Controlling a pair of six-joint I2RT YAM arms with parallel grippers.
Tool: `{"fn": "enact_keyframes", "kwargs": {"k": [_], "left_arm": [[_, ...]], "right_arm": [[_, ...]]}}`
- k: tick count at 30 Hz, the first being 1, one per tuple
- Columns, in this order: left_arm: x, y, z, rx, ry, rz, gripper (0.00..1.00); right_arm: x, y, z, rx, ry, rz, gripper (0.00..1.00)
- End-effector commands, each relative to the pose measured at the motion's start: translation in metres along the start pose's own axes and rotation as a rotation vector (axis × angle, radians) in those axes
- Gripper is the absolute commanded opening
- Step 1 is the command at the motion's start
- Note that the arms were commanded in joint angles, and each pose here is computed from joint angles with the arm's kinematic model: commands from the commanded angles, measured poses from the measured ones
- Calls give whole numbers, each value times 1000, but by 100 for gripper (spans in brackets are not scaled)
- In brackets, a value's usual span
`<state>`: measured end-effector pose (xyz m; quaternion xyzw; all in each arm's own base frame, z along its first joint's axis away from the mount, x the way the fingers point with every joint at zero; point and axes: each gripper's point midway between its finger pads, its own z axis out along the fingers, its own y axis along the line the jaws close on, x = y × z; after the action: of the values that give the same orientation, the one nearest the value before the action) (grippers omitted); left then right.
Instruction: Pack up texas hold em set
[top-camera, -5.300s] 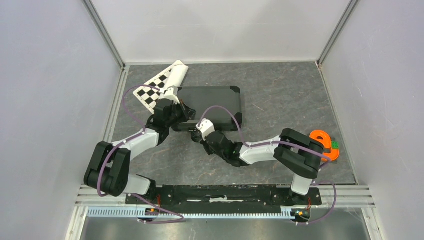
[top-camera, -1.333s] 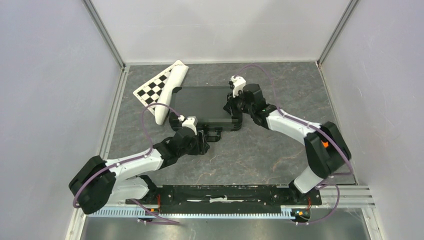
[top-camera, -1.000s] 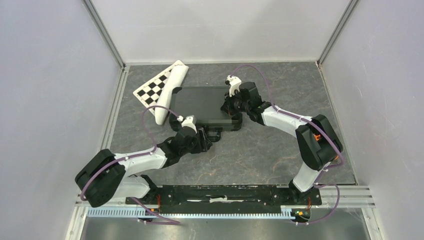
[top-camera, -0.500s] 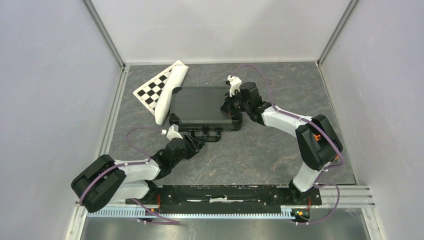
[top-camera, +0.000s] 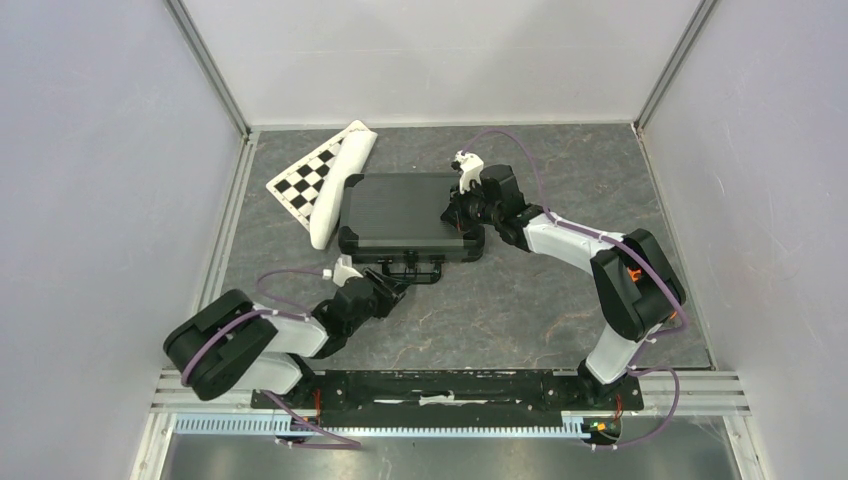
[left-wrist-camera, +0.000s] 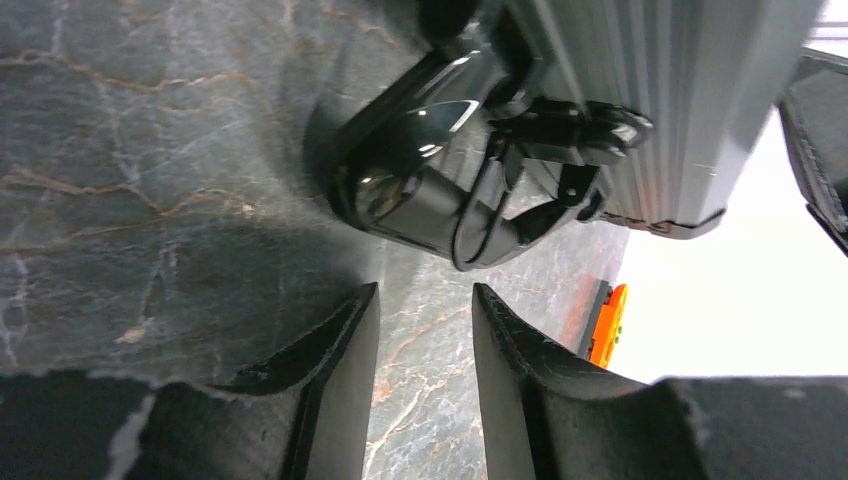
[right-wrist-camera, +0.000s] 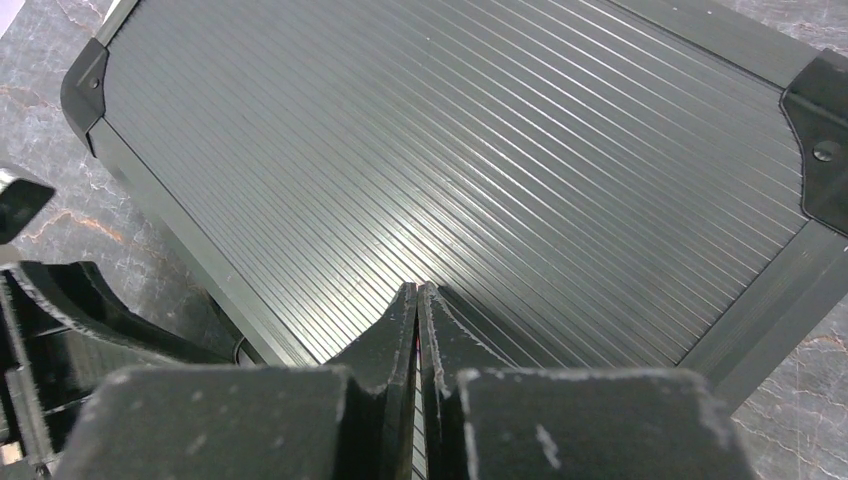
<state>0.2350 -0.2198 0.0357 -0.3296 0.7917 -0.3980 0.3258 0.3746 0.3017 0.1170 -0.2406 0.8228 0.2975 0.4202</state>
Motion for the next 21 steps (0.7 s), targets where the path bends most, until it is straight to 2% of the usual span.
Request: {"fn": "enact_keyframes", "kwargs": {"k": [1,14,21], "left_arm": [[-2,-21,9,62,-9,-116,45],[-3,-31,15,96,-16,-127,39],[-13,-37,14,103,-65,-138,35]], "right_arm": [[20,-2,-4,4,56,27,6],[21,-5,-7,8,52,29,6],[21,-1,-4,-14,50,36,5]]}}
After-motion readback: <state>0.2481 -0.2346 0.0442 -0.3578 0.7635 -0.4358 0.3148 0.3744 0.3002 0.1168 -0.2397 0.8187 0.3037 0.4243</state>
